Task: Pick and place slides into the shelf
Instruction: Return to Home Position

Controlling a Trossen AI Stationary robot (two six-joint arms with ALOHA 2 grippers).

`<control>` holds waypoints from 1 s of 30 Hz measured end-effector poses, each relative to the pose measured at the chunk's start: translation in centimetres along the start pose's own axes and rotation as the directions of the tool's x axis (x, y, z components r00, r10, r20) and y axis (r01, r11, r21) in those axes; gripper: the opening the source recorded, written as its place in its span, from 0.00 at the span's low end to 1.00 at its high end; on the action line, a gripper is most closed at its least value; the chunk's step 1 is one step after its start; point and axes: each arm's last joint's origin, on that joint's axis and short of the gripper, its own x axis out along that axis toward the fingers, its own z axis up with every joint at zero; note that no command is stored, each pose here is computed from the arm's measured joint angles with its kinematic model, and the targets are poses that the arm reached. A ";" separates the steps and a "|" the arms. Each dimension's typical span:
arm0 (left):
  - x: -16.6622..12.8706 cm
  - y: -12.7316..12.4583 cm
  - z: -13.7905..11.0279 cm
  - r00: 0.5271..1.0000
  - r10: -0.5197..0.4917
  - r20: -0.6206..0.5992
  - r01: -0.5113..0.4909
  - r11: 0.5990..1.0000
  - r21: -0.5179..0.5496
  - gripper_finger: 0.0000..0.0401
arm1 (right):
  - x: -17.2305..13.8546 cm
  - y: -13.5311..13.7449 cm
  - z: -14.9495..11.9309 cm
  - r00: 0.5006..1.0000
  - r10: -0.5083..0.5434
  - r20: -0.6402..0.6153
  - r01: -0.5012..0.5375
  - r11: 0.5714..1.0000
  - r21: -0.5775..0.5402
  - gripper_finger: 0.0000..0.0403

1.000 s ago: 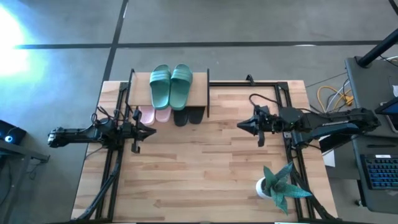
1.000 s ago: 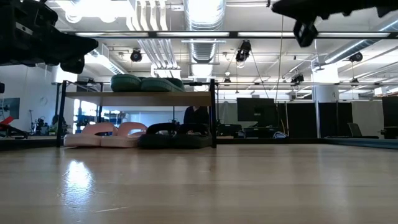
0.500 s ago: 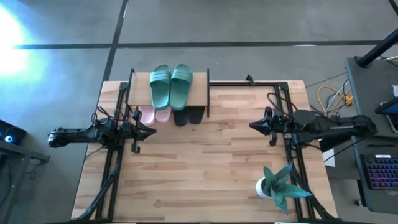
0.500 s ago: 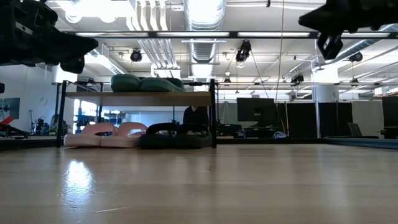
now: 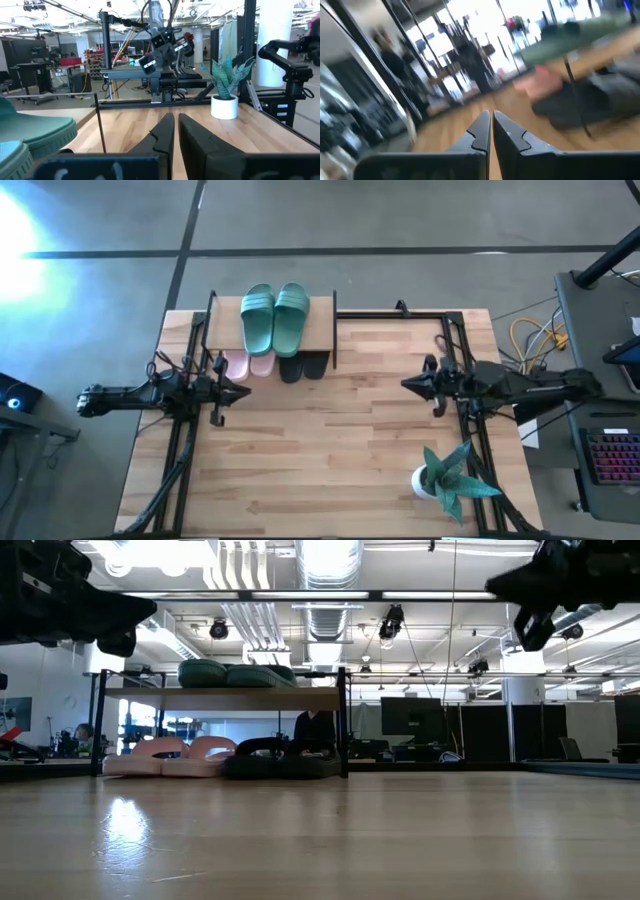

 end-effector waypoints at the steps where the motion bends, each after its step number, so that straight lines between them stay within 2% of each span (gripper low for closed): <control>1: 0.0 0.0 0.0 1.000 0.001 0.001 -0.001 1.000 0.000 0.03 | -0.1 0.0 0.0 0.998 0.025 0.053 -0.026 1.000 0.006 0.03; 3: 0.0 0.0 0.1 1.000 0.006 0.005 -0.006 1.000 0.000 0.03 | -0.2 -0.1 -0.2 0.983 0.077 0.165 -0.080 0.997 0.013 0.03; 5: 0.0 0.0 0.1 1.000 0.008 0.005 -0.008 1.000 0.000 0.03 | -0.3 -0.4 -0.8 0.974 0.096 0.205 -0.101 0.995 0.014 0.03; 12: 0.0 0.1 0.1 1.000 0.022 0.005 -0.022 1.000 0.000 0.03 | -0.2 -1.8 -3.8 0.989 0.065 0.137 -0.067 0.998 0.011 0.03; 19: 0.0 0.1 0.0 0.999 0.039 0.002 -0.039 0.999 0.001 0.03 | -0.1 -1.9 -4.0 0.992 0.055 0.116 -0.057 0.998 0.010 0.03; 25: 0.0 0.1 0.0 0.999 0.039 0.002 -0.039 0.999 0.001 0.03 | -0.1 -2.6 -5.4 1.000 -0.009 -0.022 0.009 1.000 -0.003 0.03; 30: 0.0 0.1 0.0 0.999 0.039 0.002 -0.039 0.999 0.001 0.03 | -0.5 -2.0 -4.1 0.993 0.053 0.105 -0.054 0.998 0.009 0.03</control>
